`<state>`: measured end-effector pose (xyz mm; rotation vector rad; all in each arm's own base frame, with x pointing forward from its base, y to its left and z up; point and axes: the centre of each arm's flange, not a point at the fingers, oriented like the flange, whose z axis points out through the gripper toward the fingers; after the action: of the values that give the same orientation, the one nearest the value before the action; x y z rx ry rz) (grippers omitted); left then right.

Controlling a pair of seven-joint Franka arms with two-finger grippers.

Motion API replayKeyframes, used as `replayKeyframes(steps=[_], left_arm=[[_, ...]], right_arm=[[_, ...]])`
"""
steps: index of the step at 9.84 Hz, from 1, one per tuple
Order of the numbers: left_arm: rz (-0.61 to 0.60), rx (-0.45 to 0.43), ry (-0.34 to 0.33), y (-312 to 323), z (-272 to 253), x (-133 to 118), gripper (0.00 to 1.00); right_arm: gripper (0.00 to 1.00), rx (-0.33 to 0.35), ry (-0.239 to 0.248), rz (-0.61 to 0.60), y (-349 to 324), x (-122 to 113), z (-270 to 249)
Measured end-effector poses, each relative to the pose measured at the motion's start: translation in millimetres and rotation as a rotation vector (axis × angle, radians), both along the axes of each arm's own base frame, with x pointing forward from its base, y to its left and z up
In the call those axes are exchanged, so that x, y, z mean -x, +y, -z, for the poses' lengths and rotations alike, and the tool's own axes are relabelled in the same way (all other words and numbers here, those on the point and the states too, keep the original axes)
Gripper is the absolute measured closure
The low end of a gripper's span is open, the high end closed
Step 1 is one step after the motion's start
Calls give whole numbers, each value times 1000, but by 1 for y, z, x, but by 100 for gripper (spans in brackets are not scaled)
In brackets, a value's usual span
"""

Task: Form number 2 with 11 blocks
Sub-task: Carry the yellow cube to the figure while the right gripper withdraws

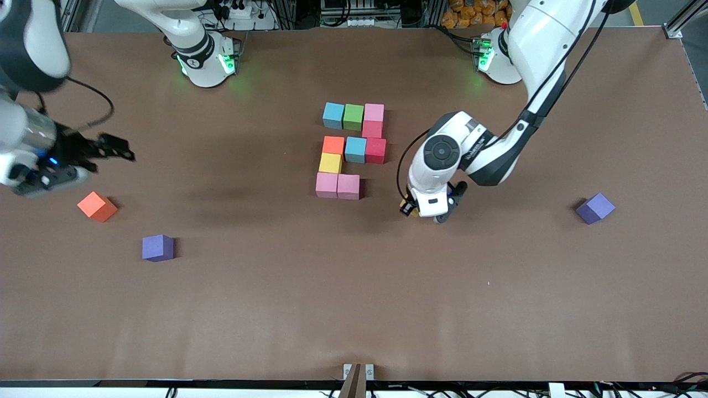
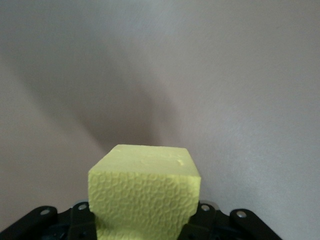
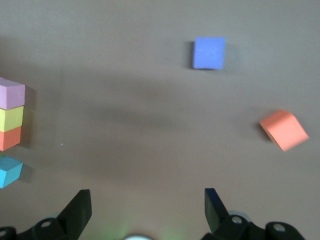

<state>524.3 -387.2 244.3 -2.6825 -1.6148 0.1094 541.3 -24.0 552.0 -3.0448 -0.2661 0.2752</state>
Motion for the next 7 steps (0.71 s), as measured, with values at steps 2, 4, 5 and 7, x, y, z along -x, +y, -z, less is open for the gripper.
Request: replayKeyframes(steps=[2,4,5,7], left_arm=[[-121,-8,4,-25,7,9,42],[-189,-3,2,-38,9,8,42],[-213,-4,4,-42,13,7,42],[-239,-36,1,-51,28,14,42]], right_arm=[[0,80,-1,56,8,10,-59],[0,93,-39,69,9,9,-84],[0,99,-30,70,9,12,-94],[0,102,-26,71,9,15,-101]])
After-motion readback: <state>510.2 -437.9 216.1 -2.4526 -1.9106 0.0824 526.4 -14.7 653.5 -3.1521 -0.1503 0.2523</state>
